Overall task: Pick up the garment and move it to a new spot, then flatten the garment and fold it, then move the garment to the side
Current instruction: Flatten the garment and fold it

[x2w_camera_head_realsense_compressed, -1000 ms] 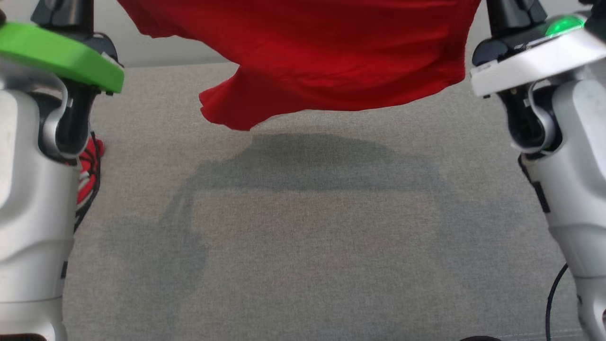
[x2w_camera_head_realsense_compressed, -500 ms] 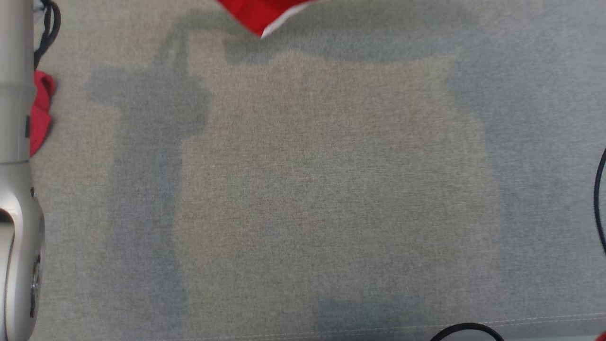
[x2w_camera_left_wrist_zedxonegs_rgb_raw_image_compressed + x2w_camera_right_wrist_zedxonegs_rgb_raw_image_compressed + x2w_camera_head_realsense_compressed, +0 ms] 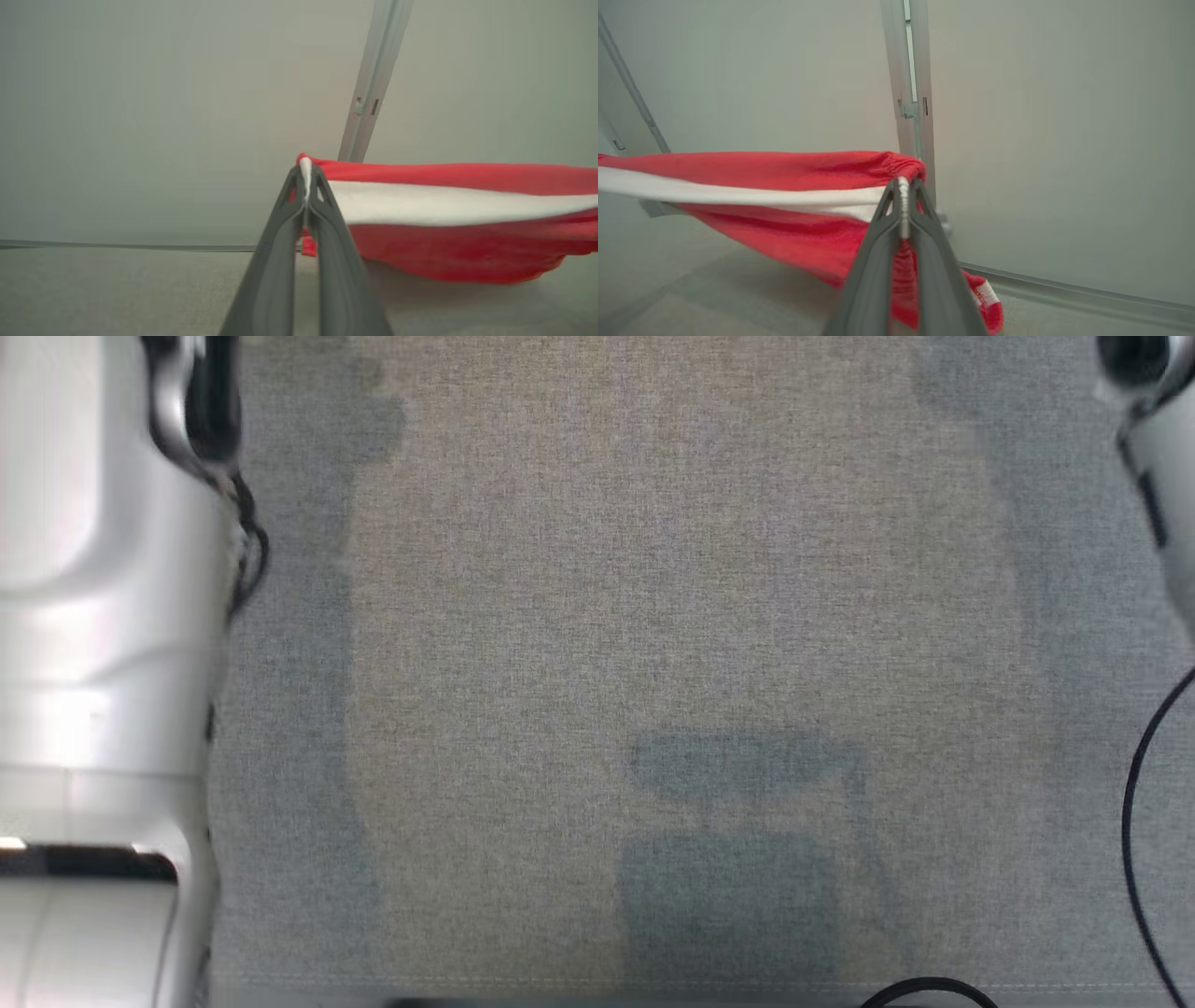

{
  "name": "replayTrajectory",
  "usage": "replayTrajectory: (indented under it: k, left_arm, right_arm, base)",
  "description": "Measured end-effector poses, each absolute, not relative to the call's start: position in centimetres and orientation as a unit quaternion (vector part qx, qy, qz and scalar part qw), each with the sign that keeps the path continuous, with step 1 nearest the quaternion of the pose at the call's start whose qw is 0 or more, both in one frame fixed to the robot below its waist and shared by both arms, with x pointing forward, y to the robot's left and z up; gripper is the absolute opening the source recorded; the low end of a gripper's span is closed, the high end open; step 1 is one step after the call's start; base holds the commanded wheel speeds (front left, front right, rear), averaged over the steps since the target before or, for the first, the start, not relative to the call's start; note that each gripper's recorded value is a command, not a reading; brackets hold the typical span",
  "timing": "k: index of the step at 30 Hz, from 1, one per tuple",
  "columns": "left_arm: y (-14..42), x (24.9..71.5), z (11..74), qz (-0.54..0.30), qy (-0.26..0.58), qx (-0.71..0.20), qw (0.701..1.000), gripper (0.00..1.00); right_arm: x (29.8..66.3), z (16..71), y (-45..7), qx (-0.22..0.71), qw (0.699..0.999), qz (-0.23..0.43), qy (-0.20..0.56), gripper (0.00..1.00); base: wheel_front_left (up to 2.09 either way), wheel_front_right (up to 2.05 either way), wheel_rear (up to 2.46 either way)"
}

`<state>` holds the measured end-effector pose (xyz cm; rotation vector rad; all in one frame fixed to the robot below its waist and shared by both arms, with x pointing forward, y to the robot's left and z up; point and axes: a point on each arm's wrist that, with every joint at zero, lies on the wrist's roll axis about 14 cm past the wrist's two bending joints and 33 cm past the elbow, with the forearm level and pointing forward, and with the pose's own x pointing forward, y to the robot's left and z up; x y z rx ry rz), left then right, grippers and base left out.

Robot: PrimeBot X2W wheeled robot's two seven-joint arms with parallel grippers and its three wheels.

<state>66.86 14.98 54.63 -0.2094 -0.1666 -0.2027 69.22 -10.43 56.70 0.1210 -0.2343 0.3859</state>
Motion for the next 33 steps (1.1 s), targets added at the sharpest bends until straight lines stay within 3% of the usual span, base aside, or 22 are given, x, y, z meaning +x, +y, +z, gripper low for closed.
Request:
replayTrajectory:
  k: [4, 10, 24, 33]
  left_arm:
    - [15.5, 62.3, 45.8, -0.068, 0.013, -0.151, 0.986, 0.00]
    - [15.3, 54.0, 37.6, -0.041, 0.131, -0.187, 0.973, 0.00]
    - [15.2, 41.5, 35.8, -0.008, 0.196, -0.227, 0.954, 0.00]
    - [14.4, 33.7, 35.0, -0.032, 0.231, -0.211, 0.949, 0.00]
  right_arm:
    - [64.8, 48.1, -10.3, 0.099, 0.974, 0.201, -0.018, 0.00]
    - [56.4, 41.1, -9.4, 0.116, 0.961, 0.234, 0.095, 0.00]
    - [43.2, 39.6, -11.4, 0.145, 0.956, 0.188, 0.170, 0.00]
    - [34.7, 37.9, -12.0, 0.116, 0.951, 0.192, 0.214, 0.00]
  base:
    - [0.00, 0.00, 0.00]
    - [0.00, 0.00, 0.00]
    - [0.00, 0.00, 0.00]
    - [0.00, 0.00, 0.00]
